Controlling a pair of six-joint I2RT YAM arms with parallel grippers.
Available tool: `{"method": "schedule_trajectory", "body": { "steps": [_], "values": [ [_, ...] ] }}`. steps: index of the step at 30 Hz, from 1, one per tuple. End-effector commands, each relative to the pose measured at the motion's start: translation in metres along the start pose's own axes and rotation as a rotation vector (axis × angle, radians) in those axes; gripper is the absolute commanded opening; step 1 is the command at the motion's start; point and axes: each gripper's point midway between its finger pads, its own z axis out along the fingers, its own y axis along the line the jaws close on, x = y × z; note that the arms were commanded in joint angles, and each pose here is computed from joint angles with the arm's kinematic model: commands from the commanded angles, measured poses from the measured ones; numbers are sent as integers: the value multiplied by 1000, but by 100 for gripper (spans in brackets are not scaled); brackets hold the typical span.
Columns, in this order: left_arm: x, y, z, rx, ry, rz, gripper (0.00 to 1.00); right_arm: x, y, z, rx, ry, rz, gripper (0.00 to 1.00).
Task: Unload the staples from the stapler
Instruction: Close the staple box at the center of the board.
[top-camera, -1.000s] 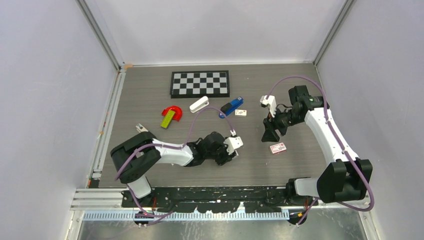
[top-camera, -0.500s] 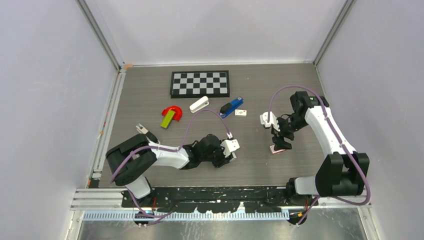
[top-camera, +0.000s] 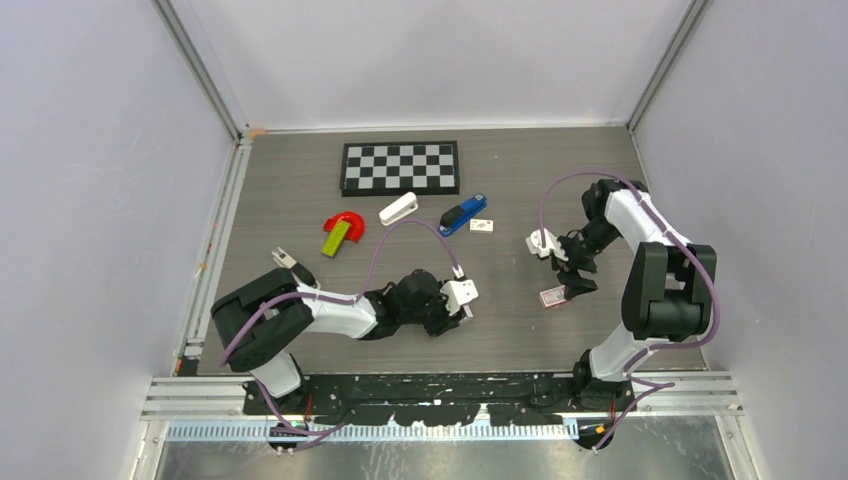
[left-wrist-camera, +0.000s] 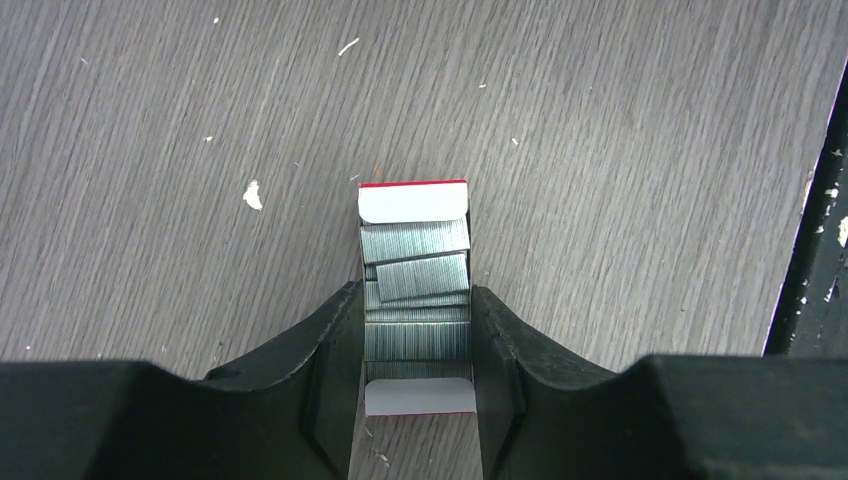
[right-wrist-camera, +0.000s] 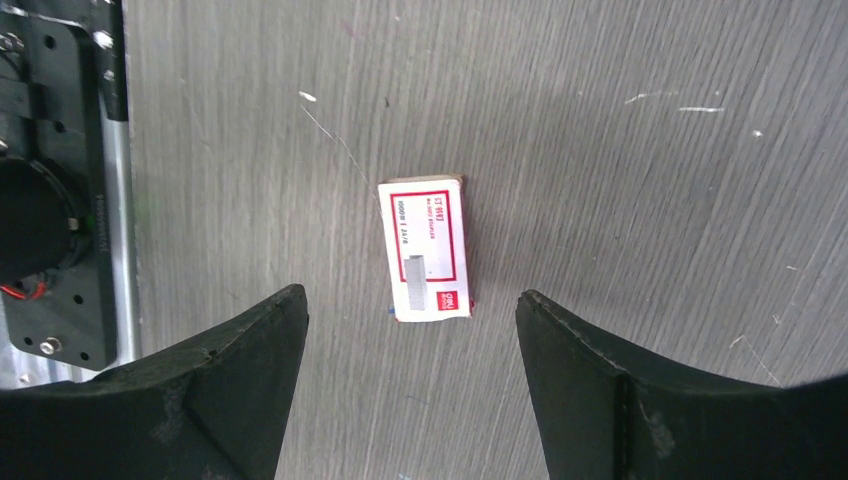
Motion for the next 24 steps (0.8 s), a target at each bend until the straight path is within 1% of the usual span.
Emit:
{"method": "schedule_trajectory", "body": {
  "steps": [1, 3, 8, 18, 21, 24],
  "values": [
    [-21, 0, -3, 5, -81, 22, 29, 20, -14, 8, 58, 77, -39, 80],
    [-21, 0, -3, 6, -81, 22, 29, 28, -20, 14, 98, 98, -36, 80],
    [-22, 0, -3, 9, -86, 24, 29, 32, -24, 25, 116, 89, -47, 80],
    [-21, -1, -2, 11, -87, 21, 28, 38, -5, 42, 60, 100, -97, 77],
    [-22, -1, -1, 14, -88, 19, 29, 39, -2, 44, 62, 103, -97, 75],
    [-21, -2, -1, 18, -89, 17, 28, 39, -1, 44, 60, 105, -97, 71]
  ]
}}
